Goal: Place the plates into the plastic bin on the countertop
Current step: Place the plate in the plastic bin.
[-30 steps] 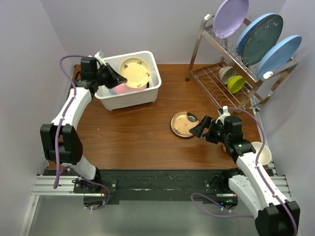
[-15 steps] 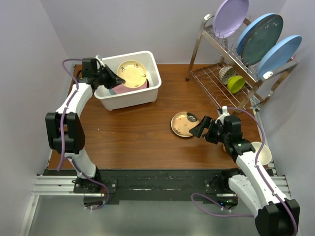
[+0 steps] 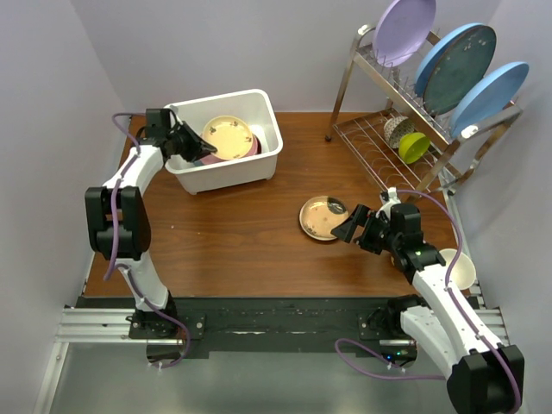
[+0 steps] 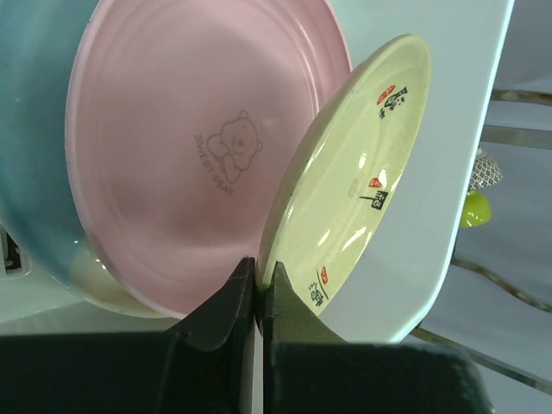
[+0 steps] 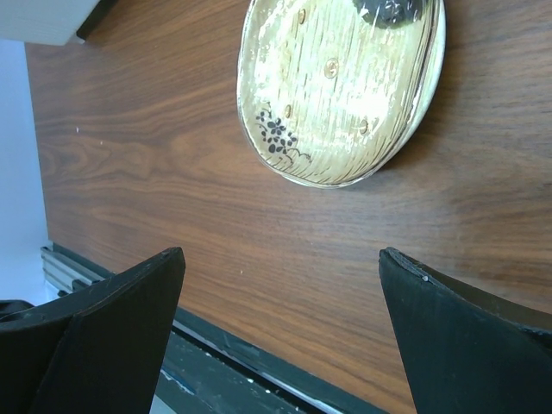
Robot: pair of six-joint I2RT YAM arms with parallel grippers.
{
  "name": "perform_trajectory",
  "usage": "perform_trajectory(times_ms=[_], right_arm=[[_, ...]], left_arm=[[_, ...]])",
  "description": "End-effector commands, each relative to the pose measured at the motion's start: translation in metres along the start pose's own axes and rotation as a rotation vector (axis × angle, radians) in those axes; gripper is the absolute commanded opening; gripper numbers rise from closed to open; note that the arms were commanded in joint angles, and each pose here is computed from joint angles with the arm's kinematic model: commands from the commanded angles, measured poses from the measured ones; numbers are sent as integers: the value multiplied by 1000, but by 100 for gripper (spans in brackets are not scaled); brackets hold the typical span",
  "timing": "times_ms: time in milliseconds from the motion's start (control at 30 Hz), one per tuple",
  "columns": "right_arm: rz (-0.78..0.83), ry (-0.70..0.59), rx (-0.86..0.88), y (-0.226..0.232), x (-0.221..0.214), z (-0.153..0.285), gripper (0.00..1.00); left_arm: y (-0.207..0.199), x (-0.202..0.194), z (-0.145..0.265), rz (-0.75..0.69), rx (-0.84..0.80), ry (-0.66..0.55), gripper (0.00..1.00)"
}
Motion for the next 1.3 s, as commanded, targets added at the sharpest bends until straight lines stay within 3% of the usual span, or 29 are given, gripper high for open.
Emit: perform_trajectory(times_ms=[0, 400, 800, 1100, 1267], right_arm=[[23, -2, 38, 5, 1, -1, 99], [16, 7, 42, 4, -1, -2, 99], [14, 8, 41, 4, -1, -2, 99], [16, 9, 44, 5, -1, -2, 99], [13, 10, 44, 5, -1, -2, 99]], left_arm=[[-12, 21, 2, -13, -35, -56, 0], [-1, 20, -6, -5, 1, -34, 2], [-1, 23, -7, -10, -3, -28, 36], [-15, 21, 10, -42, -38, -17, 78], [-25, 23, 25, -79, -38, -22, 81]])
Point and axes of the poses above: each gripper's point midway between its finger pads, its own z axis back along the fingers, its own y axis along the line the jaws close on, x = y × z, the point moved 4 cm from there along z, back along the fingers, and after that the axes turned 10 degrees about -z, right-handed, at the moved point
